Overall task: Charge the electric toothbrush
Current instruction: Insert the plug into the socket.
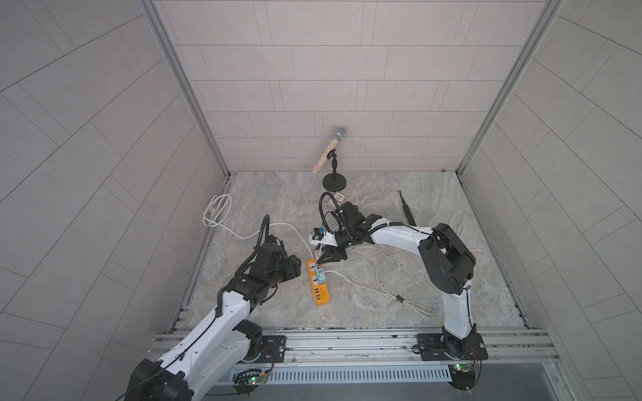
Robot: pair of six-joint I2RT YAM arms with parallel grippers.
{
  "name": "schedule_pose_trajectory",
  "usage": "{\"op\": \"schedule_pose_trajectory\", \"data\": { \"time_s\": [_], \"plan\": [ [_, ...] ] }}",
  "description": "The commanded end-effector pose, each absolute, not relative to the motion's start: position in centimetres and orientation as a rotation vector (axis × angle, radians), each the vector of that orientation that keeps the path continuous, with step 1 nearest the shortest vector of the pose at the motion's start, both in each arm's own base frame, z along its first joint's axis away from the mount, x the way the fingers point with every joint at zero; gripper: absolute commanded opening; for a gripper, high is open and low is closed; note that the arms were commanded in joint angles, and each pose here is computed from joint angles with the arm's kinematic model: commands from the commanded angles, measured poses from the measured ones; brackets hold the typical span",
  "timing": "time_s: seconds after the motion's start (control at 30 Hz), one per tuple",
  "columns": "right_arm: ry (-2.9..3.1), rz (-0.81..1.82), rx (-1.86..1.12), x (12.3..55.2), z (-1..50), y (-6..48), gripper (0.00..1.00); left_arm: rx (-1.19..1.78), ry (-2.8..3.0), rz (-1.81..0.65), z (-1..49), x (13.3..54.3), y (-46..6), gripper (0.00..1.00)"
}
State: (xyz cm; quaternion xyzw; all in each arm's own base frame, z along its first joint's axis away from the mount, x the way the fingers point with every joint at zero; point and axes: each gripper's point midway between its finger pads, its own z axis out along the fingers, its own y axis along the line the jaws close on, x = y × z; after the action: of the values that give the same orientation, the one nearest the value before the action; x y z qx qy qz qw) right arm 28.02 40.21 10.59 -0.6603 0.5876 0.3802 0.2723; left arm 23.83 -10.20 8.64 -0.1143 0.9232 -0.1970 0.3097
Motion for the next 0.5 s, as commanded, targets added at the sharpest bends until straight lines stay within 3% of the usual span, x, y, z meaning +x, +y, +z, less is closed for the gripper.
{"op": "schedule_pose_trajectory", "data": {
  "time_s": [0.0,0.47],
  "plan": [
    [1.537,1.062,-1.831,26.5,10.2,40.5,0.24,-0.304,2.413,-0.493,9.8,24.1,-9.7,0.7],
    [1.562,0.957,-1.831,27.5,8.1,40.5,0.24,-0.302,2.404,-0.499,9.9,24.1,-9.7,0.71]
  ]
}}
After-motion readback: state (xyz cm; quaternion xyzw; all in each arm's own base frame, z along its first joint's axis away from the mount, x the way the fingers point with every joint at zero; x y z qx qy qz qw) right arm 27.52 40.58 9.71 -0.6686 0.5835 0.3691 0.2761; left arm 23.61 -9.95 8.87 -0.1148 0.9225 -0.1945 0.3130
